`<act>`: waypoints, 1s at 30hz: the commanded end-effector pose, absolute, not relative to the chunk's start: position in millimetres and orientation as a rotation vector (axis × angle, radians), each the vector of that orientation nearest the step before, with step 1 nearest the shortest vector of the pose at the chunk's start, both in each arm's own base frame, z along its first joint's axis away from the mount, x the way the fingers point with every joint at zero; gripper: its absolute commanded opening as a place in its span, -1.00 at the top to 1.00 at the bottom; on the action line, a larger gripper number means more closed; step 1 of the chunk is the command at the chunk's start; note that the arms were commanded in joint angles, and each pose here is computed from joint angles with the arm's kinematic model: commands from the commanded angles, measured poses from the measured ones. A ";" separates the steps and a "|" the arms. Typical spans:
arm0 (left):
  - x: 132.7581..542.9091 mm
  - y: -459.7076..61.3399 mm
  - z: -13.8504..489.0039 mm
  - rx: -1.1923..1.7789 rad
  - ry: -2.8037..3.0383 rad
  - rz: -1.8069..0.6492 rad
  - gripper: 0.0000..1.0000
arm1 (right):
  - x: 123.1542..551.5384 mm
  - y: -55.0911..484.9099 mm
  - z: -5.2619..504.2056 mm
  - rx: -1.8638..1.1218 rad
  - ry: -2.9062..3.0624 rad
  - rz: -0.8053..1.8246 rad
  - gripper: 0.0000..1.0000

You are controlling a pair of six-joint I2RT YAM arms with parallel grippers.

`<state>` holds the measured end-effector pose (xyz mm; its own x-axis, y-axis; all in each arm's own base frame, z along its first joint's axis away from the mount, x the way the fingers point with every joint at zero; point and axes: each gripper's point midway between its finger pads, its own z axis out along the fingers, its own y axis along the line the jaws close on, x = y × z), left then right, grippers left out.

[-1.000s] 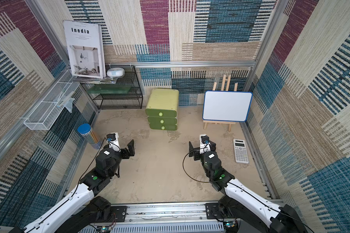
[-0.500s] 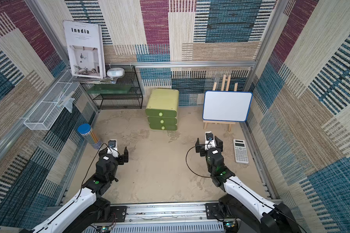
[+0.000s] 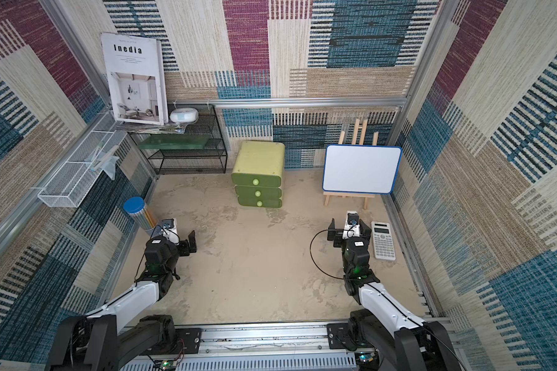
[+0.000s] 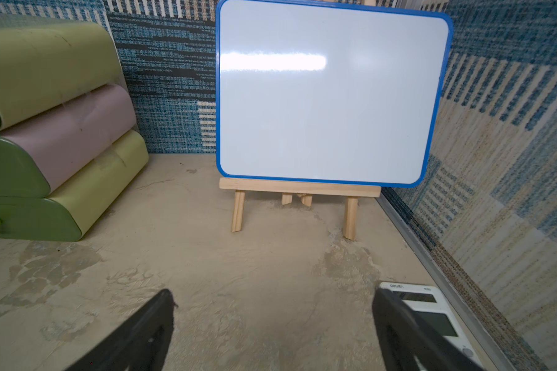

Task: Place the wired earphones into the drawer by color
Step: Reset both arms

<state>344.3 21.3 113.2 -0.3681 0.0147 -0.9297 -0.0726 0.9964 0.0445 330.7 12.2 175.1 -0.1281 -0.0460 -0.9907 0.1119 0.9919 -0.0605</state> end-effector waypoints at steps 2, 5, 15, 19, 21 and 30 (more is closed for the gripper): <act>377.2 -5.9 124.1 0.078 1.866 -0.083 -0.99 | 334.3 10.7 186.3 0.075 1.633 -0.096 -0.98; 391.5 -11.9 104.8 0.117 1.920 -0.112 -0.99 | 336.2 8.6 184.1 0.079 1.632 -0.098 -0.98; 401.3 -3.4 90.6 0.066 1.980 -0.089 -0.99 | 352.7 4.3 174.1 0.055 1.671 -0.147 -0.98; 401.3 1.8 90.1 0.034 1.979 -0.062 -0.99 | 359.5 -0.5 170.7 0.052 1.682 -0.171 -0.98; 401.2 1.1 90.8 0.037 1.977 -0.059 -0.99 | 362.2 -4.1 165.1 0.049 1.692 -0.178 -0.98; 401.3 1.1 90.7 0.037 1.978 -0.060 -0.99 | 379.3 -14.4 140.7 0.057 1.721 -0.113 -0.98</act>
<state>398.9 0.7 85.2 -0.4163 0.0061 -0.9092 0.0580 0.9981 -0.0198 372.7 -19.9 129.4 -0.2154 -0.0371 -0.9758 0.1389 0.9880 -0.0683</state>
